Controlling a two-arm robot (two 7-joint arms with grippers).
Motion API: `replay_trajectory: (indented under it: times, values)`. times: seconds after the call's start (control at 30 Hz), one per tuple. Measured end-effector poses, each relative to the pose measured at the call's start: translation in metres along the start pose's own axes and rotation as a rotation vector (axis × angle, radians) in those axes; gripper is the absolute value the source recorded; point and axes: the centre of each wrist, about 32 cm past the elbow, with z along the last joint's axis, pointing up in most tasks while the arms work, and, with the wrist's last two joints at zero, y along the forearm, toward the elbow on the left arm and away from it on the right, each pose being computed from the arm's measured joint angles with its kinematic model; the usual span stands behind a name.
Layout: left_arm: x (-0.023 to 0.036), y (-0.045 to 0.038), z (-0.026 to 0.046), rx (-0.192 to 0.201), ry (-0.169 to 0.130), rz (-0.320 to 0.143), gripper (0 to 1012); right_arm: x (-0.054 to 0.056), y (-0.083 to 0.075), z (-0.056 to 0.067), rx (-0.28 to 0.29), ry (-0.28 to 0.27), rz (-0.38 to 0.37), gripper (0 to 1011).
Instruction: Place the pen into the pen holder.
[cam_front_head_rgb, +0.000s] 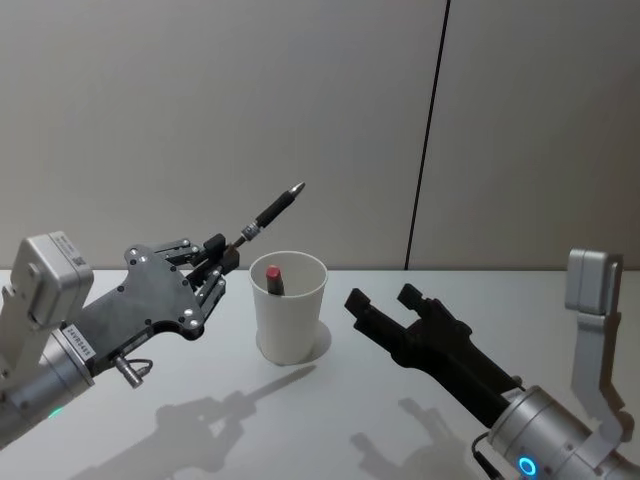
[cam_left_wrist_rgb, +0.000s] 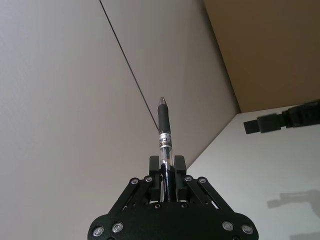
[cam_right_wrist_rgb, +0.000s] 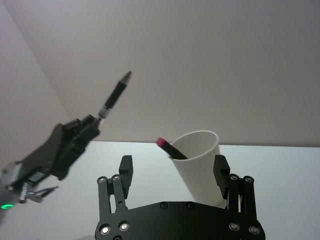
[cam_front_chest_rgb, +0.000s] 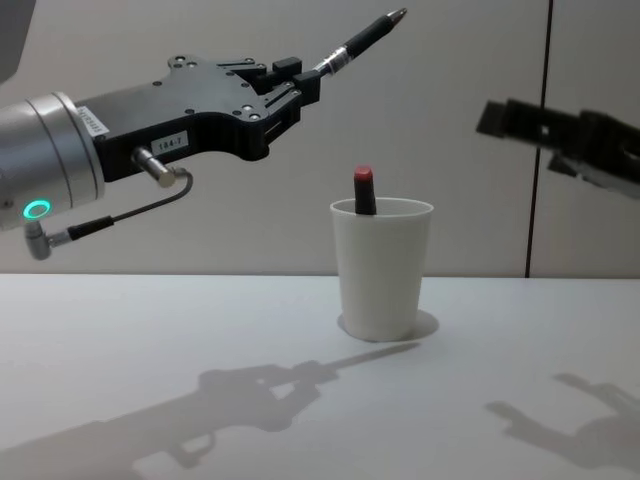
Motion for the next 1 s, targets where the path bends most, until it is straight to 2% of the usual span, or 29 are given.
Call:
replay_trajectory:
  times: [0.03, 0.1, 0.2, 0.47, 0.73, 1.0]
  values:
    - [0.0003, -0.0003, 0.0002, -0.001, -0.001, -0.001, 177, -0.001, 0.001, 0.002, 0.001, 0.027, 0.017, 1001]
    - [0.0004, -0.0006, 0.0003, -0.001, -0.002, -0.002, 177, -0.002, 0.001, 0.003, 0.002, 0.038, 0.024, 1001]
    - [0.0008, -0.0012, 0.0007, -0.003, -0.004, -0.005, 177, -0.005, 0.003, 0.008, 0.005, 0.085, 0.056, 1001]
    - [0.0013, -0.0020, 0.0011, -0.004, -0.007, -0.009, 177, -0.009, 0.005, 0.012, 0.005, 0.130, 0.083, 1001]
    - [0.0016, -0.0023, 0.0013, -0.005, -0.008, -0.011, 178, -0.018, 0.010, 0.009, 0.010, 0.165, 0.042, 1001]
    - [0.0016, -0.0026, 0.0014, -0.006, -0.009, -0.013, 178, -0.031, 0.018, 0.002, 0.027, 0.259, -0.012, 1001]
